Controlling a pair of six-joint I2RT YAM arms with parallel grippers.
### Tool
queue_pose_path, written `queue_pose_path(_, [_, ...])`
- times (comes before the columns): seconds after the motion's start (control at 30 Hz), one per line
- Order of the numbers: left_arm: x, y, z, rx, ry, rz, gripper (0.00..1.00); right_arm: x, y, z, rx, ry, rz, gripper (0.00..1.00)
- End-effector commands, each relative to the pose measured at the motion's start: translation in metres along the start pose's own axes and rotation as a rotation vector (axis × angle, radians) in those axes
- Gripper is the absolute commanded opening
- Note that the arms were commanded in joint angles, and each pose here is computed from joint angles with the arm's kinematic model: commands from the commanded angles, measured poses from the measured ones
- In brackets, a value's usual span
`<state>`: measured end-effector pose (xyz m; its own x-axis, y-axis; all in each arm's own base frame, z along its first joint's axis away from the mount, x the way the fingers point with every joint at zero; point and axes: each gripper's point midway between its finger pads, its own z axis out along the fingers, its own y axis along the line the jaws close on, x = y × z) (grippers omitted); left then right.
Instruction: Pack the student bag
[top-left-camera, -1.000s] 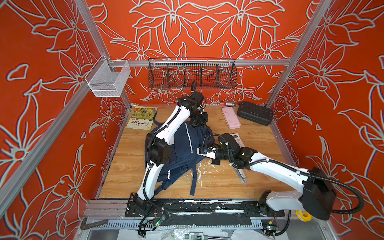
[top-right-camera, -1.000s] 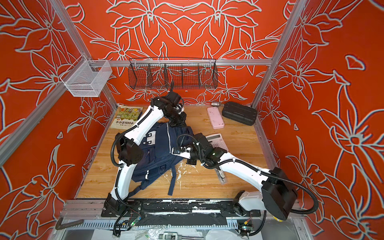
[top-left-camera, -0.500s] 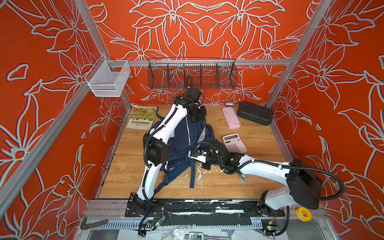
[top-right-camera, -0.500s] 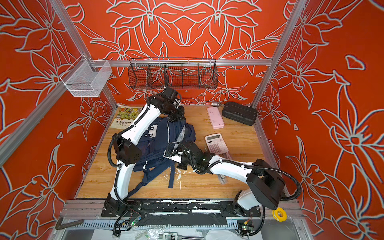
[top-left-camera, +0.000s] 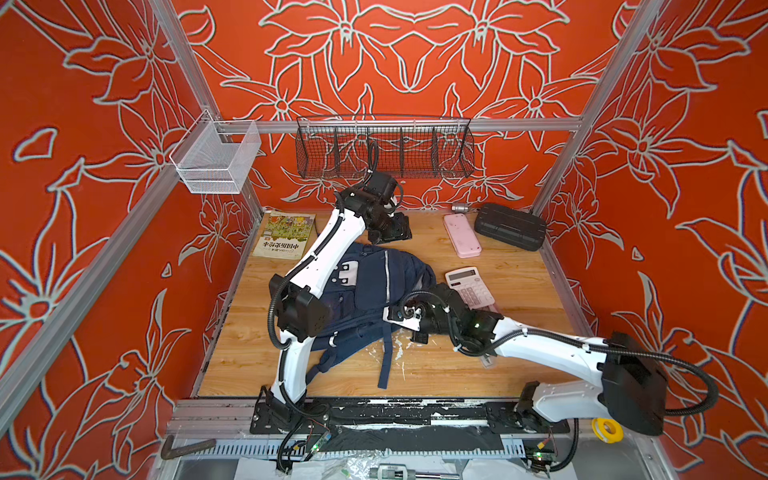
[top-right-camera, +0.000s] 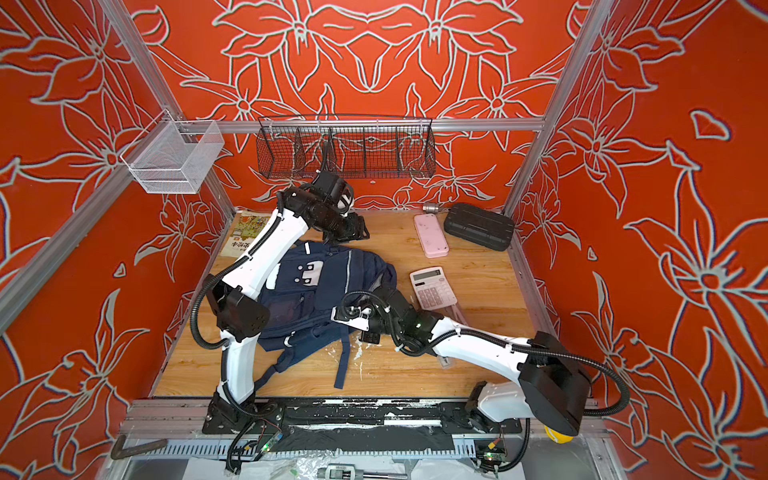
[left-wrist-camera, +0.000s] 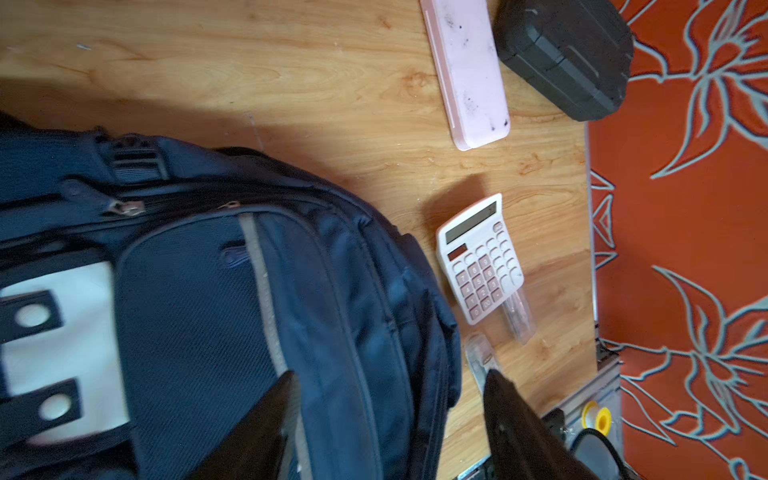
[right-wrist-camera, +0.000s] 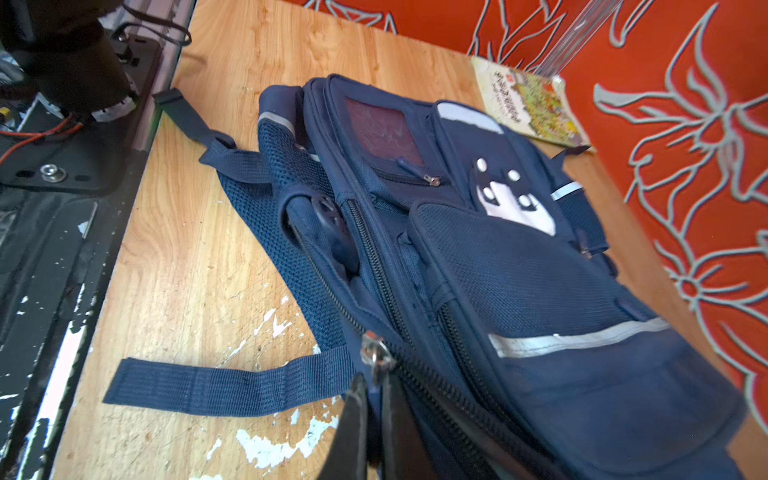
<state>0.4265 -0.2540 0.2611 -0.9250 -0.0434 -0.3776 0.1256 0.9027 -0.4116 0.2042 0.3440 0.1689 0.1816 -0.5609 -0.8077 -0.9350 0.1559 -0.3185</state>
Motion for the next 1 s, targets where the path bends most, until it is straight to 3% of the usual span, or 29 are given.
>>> queue_pose_path(0.0, [0.028, 0.027, 0.002, -0.165, 0.092, 0.083, 0.7, -0.027, -0.001, -0.01, 0.005, -0.102, -0.062, 0.0])
queue_pose_path(0.23, [0.073, 0.038, 0.043, -0.266, 0.312, 0.145, 0.7, -0.016, 0.001, -0.004, 0.006, -0.078, -0.05, 0.0])
queue_pose_path(0.53, [0.094, 0.049, 0.078, -0.293, 0.434, 0.139, 0.71, -0.014, 0.003, -0.002, -0.011, -0.066, -0.053, 0.0])
queue_pose_path(0.67, [0.103, 0.059, 0.091, -0.323, 0.481, 0.138, 0.65, -0.012, 0.003, -0.002, -0.008, -0.059, -0.055, 0.0])
queue_pose_path(0.73, [0.104, 0.061, 0.096, -0.326, 0.491, 0.14, 0.54, -0.011, 0.003, -0.003, -0.006, -0.057, -0.055, 0.0])
queue_pose_path(0.87, [0.101, 0.067, 0.091, -0.347, 0.477, 0.137, 0.1, -0.007, 0.001, -0.005, 0.004, -0.04, -0.053, 0.0])
queue_pose_path(0.93, [0.096, 0.069, 0.084, -0.339, 0.455, 0.123, 0.0, -0.004, -0.001, -0.007, 0.013, -0.036, -0.052, 0.0])
queue_pose_path(0.97, [0.093, 0.069, 0.08, -0.324, 0.443, 0.112, 0.0, -0.003, -0.002, -0.008, 0.015, -0.034, -0.05, 0.0])
